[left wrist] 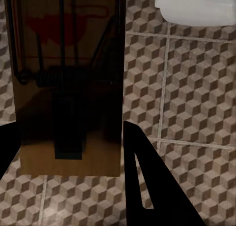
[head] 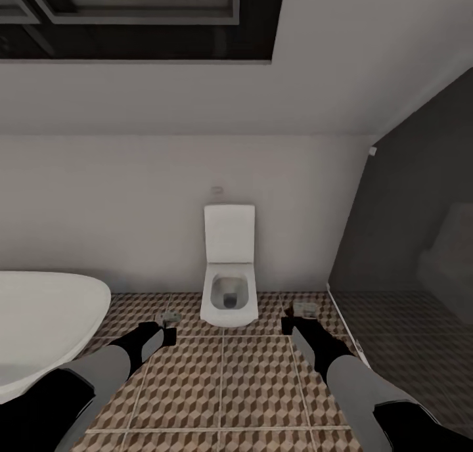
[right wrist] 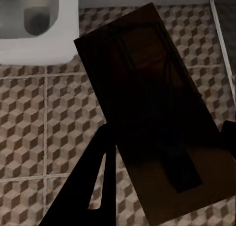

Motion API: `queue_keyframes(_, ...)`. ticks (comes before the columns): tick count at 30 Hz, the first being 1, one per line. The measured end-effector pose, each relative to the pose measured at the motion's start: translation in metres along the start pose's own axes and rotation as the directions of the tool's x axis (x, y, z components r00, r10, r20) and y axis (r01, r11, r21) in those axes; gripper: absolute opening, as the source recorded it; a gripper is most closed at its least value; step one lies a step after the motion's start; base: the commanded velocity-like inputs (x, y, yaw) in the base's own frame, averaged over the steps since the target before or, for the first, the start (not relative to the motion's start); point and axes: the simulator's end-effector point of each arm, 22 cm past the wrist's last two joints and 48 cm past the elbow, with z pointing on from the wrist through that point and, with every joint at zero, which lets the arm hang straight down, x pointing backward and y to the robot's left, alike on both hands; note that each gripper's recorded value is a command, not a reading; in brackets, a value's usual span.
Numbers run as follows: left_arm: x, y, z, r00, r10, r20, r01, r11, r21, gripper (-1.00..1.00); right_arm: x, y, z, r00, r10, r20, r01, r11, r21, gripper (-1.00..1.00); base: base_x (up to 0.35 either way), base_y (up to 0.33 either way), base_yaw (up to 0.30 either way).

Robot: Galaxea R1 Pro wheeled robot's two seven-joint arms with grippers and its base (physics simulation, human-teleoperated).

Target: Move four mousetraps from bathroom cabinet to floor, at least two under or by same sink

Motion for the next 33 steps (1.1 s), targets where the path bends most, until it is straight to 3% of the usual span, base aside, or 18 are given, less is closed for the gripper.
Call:
queue_keyframes(4,-0.009,-0.006,-0.002,1.000,0.000,0.018,0.000,1.000,0.014,-1.00,0.006,0.009,-0.004,0.997,0.035,-0.075,-0.039,0.998,-0.042,-1.00,0.000,0.000,0.000)
queue_keyframes(6,-0.013,-0.010,-0.003,1.000,-0.003,0.027,0.002,1.000,0.021,-1.00,0.011,0.027,-0.007,0.993,0.040,-0.107,-0.053,0.991,-0.122,-1.00,0.000,0.000,0.000)
queue_keyframes(9,-0.016,-0.012,-0.004,0.999,-0.008,0.032,0.007,1.000,0.027,-1.00,0.015,0.058,-0.014,0.990,0.035,-0.140,-0.072,0.962,-0.264,-1.00,0.000,0.000,0.000)
queue_keyframes(12,-0.016,-0.013,-0.004,0.999,-0.009,0.033,0.008,1.000,0.028,-1.00,0.015,0.068,-0.018,0.988,0.034,-0.148,-0.079,0.948,-0.309,-1.00,0.000,0.000,0.000)
queue_keyframes(17,-0.016,-0.013,-0.005,0.999,-0.009,0.033,0.008,1.000,0.029,-1.00,0.015,0.068,-0.018,0.988,0.032,-0.148,-0.078,0.947,-0.312,-1.00,0.000,0.000,0.000)
queue_keyframes(23,-0.015,-0.023,-0.005,0.999,-0.006,0.031,0.005,0.999,0.042,-1.00,0.008,0.046,-0.013,0.991,0.029,-0.128,-0.056,0.976,-0.209,-1.00,0.000,0.000,0.000)
queue_keyframes(28,-0.013,-0.036,-0.007,1.000,-0.002,0.029,0.000,0.998,0.057,-1.00,-0.028,0.047,-0.021,0.998,0.031,-0.048,-0.041,0.976,-0.213,-1.00,0.000,0.000,0.000)
queue_keyframes(33,-0.013,-0.043,-0.008,1.000,0.000,0.027,-0.002,0.998,0.064,-1.00,-0.041,0.050,-0.025,0.999,0.029,-0.021,-0.033,0.975,-0.219,-1.00,0.000,0.000,0.000)
